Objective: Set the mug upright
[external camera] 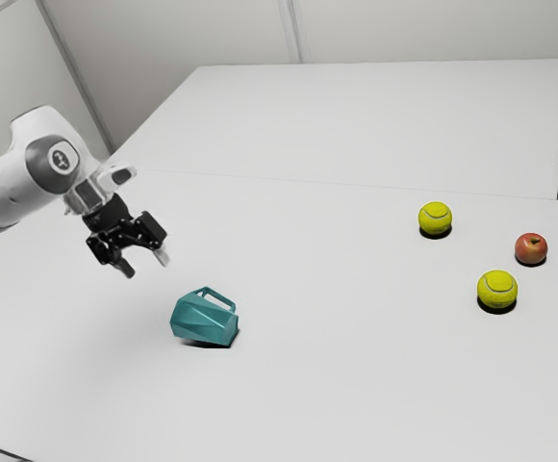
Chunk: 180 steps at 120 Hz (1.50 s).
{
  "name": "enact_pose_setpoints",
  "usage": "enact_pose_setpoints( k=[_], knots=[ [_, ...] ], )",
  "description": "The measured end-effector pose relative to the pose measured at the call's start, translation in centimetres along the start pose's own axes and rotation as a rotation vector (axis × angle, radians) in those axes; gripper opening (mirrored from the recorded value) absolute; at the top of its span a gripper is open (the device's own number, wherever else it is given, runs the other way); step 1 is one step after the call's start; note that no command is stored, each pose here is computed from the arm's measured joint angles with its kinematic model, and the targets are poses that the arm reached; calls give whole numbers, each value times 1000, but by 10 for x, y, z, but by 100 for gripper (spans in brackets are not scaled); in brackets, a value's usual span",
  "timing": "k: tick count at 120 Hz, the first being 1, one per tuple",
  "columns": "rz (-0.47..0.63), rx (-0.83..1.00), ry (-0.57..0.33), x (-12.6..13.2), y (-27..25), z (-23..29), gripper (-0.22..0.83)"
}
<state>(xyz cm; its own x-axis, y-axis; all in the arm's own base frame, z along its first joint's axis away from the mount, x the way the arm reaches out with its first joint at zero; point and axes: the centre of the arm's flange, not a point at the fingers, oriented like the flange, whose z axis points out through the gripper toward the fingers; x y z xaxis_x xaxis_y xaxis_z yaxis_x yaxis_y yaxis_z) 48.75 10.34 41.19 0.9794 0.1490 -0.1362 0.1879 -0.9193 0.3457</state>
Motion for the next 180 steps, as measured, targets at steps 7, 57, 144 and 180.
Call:
enact_pose_setpoints(
  k=[7, 57, 144, 180],
  knots=[
    [7, -34, 13, 0, -9, 3, 62],
    [127, -258, 49, 11, -45, 64, 62],
    [313, -544, 121, 0, -59, 111, 62],
    [367, -580, 134, -6, -53, 123, 62]
  ],
)
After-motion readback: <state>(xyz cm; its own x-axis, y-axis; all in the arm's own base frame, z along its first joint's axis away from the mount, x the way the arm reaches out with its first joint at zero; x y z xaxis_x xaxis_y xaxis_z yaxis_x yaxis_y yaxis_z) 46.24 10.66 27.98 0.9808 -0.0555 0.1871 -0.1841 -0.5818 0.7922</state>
